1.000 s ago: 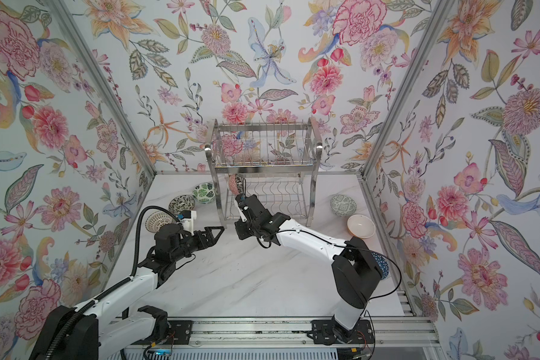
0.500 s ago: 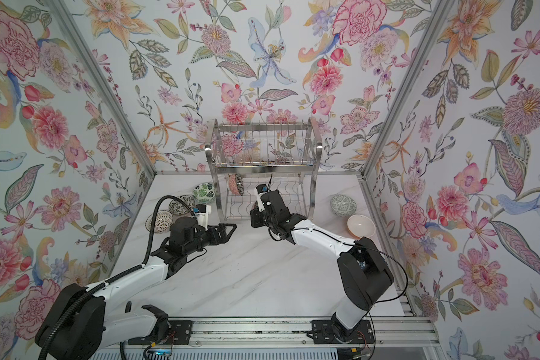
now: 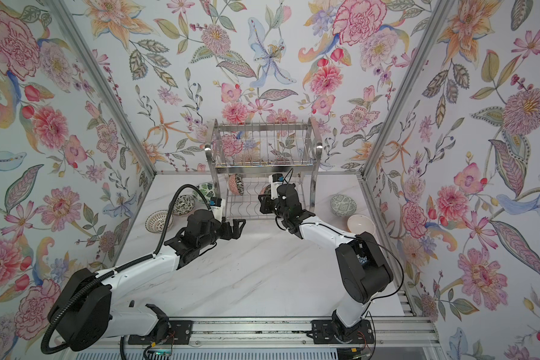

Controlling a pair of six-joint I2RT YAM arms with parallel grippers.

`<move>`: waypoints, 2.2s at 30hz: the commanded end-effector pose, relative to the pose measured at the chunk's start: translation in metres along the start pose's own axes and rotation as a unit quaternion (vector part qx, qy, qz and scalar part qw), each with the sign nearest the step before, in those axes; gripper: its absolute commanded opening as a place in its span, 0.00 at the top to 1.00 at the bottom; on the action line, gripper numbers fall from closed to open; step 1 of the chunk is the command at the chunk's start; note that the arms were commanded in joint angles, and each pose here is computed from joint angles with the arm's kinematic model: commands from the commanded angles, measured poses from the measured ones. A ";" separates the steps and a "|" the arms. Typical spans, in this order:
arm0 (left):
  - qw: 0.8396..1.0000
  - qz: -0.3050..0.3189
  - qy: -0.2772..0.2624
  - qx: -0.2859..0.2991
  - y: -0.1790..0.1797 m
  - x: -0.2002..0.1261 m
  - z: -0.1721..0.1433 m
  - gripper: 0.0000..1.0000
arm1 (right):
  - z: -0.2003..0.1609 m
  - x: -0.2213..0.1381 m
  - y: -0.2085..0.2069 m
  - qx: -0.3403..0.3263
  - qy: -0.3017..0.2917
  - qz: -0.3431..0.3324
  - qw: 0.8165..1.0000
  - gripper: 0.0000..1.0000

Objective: Load bowls into a dish rack
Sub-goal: Place the bowl in the dish rack.

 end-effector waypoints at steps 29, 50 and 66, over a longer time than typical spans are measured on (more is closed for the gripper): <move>0.961 0.121 -0.098 0.228 0.014 -0.023 0.052 0.01 | 0.034 0.073 0.006 0.092 -0.071 0.128 0.985 0.99; 0.951 0.106 -0.099 0.273 0.010 -0.019 0.047 0.01 | 0.052 0.129 0.015 0.133 -0.077 0.185 0.971 0.98; 0.950 0.110 -0.097 0.275 0.014 -0.020 0.038 0.01 | 0.047 0.156 0.018 0.149 -0.060 0.226 0.961 0.96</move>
Point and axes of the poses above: each gripper's point midway between its finger pads, its own x axis out along the fingers, its own y axis along the line the jaws close on, z = x × y, the point moved 1 cm from there along -x, back along the fingers, and after that the axes turned 3 degrees about x, right-handed, at the moved point
